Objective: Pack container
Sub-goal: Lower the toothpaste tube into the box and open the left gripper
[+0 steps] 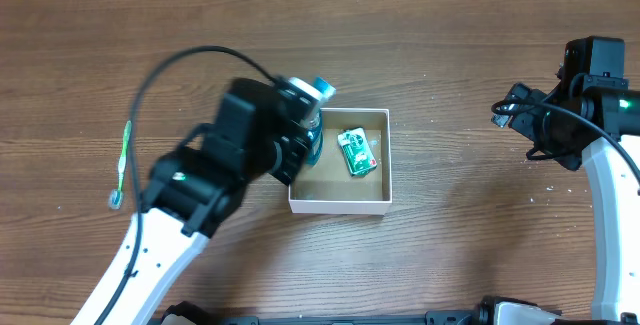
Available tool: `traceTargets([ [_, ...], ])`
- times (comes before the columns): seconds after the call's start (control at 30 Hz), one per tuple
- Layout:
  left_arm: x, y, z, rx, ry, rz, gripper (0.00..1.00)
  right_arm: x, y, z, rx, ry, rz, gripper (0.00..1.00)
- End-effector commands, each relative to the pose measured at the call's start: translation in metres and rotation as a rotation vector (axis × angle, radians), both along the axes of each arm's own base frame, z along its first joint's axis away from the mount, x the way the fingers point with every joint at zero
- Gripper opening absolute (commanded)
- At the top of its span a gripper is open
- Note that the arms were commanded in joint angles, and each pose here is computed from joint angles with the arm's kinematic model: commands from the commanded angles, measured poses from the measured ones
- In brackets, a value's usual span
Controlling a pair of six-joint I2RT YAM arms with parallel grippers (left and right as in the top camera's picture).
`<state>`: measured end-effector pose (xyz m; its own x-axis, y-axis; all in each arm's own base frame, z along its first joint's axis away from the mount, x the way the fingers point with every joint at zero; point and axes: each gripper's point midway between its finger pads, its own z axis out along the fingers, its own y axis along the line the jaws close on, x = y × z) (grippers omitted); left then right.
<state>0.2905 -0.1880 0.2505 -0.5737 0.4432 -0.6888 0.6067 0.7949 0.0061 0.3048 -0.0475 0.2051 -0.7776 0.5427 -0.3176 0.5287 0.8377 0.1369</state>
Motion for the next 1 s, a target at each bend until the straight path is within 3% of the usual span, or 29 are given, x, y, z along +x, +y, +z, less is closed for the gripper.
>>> traceTargets([
  [0.0,-0.009,-0.034,-0.032,0.15,0.0,-0.243,0.04,0.0,-0.001,0.001,-0.004,-0.006,0.001,1.0],
  [0.23,-0.019,-0.063,-0.13,0.42,0.131,-0.576,0.04,0.0,-0.001,0.001,-0.004,-0.007,0.002,1.0],
  [0.53,-0.024,-0.045,-0.2,0.572,0.328,-0.593,0.08,0.001,-0.001,0.002,-0.005,-0.013,0.002,1.0],
  [0.6,-0.025,-0.043,-0.201,0.576,0.337,-0.594,0.19,0.001,-0.001,0.002,-0.005,-0.013,0.002,1.0],
  [0.67,-0.024,-0.043,-0.2,0.584,0.331,-0.589,0.47,0.001,-0.001,0.002,-0.005,-0.013,0.002,1.0],
  [0.77,-0.016,-0.043,-0.181,0.576,0.296,-0.515,0.63,0.001,-0.001,0.002,-0.005,-0.013,0.002,1.0],
  [0.9,-0.013,-0.046,-0.107,0.484,0.2,-0.42,0.79,0.001,-0.001,0.002,-0.005,-0.013,0.001,1.0],
  [0.97,-0.009,-0.034,-0.047,0.387,0.103,-0.251,0.94,0.001,-0.001,0.002,-0.005,-0.014,0.001,1.0],
])
